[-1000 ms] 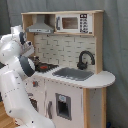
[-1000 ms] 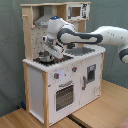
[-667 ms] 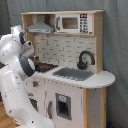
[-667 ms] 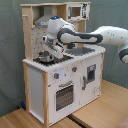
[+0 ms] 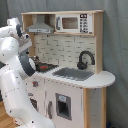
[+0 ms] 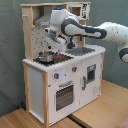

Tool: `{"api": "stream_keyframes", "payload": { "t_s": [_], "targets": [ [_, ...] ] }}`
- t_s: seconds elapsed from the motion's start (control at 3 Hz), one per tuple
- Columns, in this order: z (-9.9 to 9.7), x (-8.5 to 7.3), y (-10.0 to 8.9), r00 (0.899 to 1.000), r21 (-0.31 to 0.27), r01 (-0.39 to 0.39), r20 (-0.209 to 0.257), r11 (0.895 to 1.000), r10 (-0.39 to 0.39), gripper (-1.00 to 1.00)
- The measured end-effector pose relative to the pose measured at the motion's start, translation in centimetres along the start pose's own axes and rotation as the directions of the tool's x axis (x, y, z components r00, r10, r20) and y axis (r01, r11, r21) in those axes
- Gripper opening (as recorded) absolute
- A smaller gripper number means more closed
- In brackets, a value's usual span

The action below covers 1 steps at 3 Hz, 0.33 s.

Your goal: Play with the kitchen

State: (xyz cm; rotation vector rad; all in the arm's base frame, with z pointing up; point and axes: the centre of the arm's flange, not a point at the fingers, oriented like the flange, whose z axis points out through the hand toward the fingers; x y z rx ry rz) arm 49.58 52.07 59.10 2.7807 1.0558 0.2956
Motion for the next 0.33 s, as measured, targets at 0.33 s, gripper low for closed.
{"api": "stream_keyframes", "payload": {
  "t_s": [0.33],
  "targets": [
    [-2.6, -1.41, -0.13, 0.999, 0.008, 0.004, 0.032, 1.0, -0.004, 1.0]
  ]
}}
